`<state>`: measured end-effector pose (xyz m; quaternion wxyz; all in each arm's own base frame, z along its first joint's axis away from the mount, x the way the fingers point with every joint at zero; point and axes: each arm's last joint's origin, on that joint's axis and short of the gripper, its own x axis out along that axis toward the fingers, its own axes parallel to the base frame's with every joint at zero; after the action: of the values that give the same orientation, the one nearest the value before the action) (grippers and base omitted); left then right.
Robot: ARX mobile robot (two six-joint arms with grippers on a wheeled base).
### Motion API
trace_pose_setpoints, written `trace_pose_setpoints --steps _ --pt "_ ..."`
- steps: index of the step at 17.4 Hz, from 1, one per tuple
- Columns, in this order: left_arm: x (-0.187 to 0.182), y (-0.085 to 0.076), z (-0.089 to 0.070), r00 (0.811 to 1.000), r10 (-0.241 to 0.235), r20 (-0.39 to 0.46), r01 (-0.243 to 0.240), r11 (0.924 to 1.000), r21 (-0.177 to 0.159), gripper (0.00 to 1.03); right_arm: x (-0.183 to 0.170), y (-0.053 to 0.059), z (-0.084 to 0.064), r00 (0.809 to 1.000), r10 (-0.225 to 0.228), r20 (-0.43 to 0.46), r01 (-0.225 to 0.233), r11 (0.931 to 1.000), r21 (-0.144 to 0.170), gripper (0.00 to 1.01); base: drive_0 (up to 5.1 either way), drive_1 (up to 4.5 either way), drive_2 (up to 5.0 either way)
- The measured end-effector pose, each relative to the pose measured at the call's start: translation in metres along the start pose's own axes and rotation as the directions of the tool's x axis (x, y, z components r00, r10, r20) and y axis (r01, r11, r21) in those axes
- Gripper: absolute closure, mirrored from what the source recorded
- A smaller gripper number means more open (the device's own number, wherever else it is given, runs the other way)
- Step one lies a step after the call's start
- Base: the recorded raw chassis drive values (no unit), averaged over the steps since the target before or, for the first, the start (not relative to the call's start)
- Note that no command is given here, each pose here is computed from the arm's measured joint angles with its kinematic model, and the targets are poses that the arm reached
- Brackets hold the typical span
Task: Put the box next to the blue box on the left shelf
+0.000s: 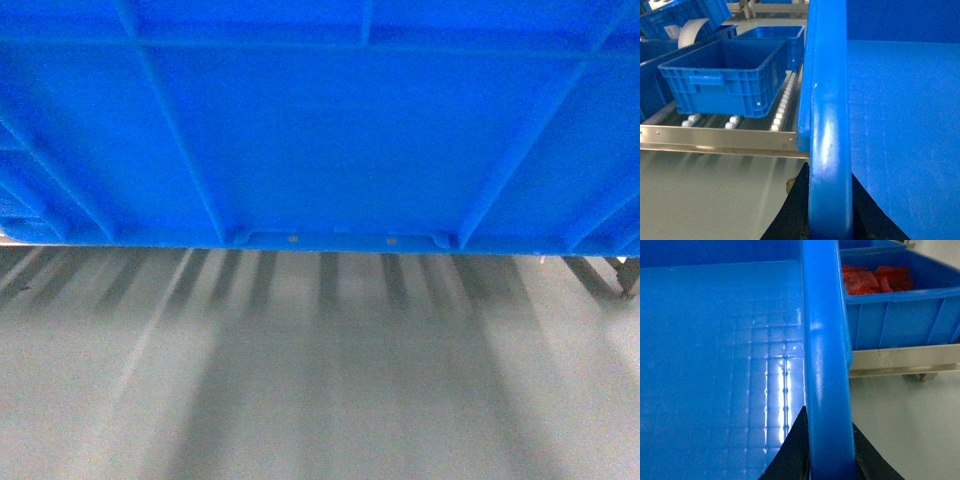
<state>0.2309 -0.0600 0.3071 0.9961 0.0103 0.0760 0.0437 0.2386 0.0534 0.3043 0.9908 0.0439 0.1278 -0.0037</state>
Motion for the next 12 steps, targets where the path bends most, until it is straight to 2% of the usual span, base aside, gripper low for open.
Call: trace_pose_setpoints --steps 12 --pt "0.0008 -0.0003 -0.0008 1.0 0.0 -0.003 0.0 1.0 0.002 0.94 0.0003 -0.0001 -0.0012 1.0 -0.001 -0.004 0.001 1.0 0.0 0.92 0.0 0.0 0.0"
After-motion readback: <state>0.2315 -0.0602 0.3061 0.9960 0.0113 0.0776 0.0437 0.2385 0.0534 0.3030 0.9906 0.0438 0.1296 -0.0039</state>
